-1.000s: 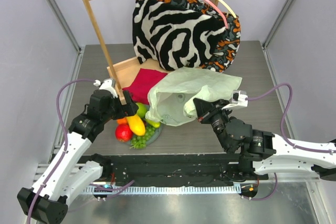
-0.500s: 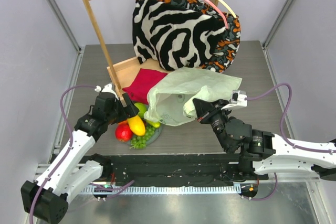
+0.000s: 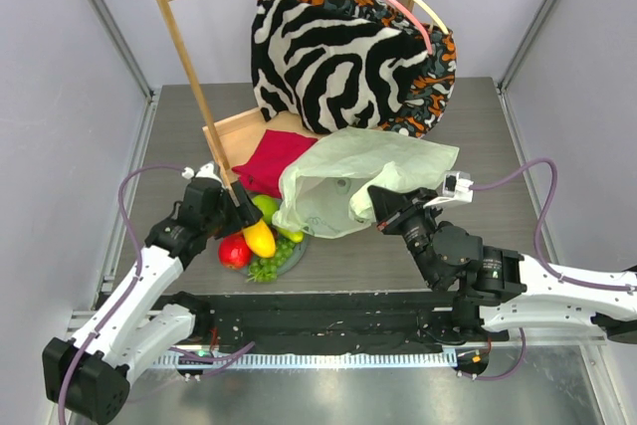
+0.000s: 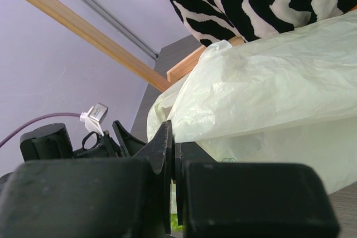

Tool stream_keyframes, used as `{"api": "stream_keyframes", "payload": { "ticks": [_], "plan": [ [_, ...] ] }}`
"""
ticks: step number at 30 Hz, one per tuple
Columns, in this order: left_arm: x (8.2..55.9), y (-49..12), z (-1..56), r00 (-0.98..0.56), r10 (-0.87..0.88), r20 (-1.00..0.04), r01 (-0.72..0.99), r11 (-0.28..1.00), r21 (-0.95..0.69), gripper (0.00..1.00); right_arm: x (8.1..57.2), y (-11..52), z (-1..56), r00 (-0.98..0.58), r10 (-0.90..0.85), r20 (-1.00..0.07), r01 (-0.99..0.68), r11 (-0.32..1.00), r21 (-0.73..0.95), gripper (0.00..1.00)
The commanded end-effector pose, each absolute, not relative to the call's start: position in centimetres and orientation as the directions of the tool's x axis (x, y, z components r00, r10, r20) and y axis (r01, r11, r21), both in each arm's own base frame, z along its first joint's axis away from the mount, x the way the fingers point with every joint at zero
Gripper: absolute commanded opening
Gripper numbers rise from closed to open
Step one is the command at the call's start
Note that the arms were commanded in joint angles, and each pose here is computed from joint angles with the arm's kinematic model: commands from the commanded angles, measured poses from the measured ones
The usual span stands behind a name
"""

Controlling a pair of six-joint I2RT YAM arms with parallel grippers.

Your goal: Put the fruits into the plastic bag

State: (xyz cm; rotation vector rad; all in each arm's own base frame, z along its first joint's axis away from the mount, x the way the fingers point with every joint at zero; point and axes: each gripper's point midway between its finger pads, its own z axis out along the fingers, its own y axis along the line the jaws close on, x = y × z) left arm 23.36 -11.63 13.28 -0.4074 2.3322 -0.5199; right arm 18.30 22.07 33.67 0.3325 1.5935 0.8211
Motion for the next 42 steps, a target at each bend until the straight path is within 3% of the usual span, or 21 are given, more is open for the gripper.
{"api": "stream_keyframes", "payload": {
  "ticks": [1, 16, 34, 42],
  "plan": [
    [24.0, -12.0, 13.4, -0.690, -0.443, -0.572, -0.137, 0.856, -0.498, 0.72, 18.4, 21.2, 35.1, -0.181, 0.697, -0.694, -0.219, 0.660, 0.719, 0.01],
    [23.2, -12.2, 12.4, -0.715, -0.437, -0.545, -0.138, 0.853, -0.504, 0.65, 18.4, 21.0, 34.9, -0.180, 0.706, -0.685, -0.213, 0.652, 0.728, 0.01],
    [23.7, -13.2, 15.4, -0.672, -0.481, -0.562, -0.088, 0.806, -0.585, 0.29, 18.5, 20.9, 34.7, -0.177, 0.706, -0.686, -0.208, 0.654, 0.727, 0.01],
    [23.5, -12.0, 18.7, -0.597, -0.477, -0.644, -0.044, 0.822, -0.568, 0.21, 18.5, 20.7, 34.8, -0.176, 0.707, -0.685, -0.209, 0.653, 0.728, 0.01]
  ]
}}
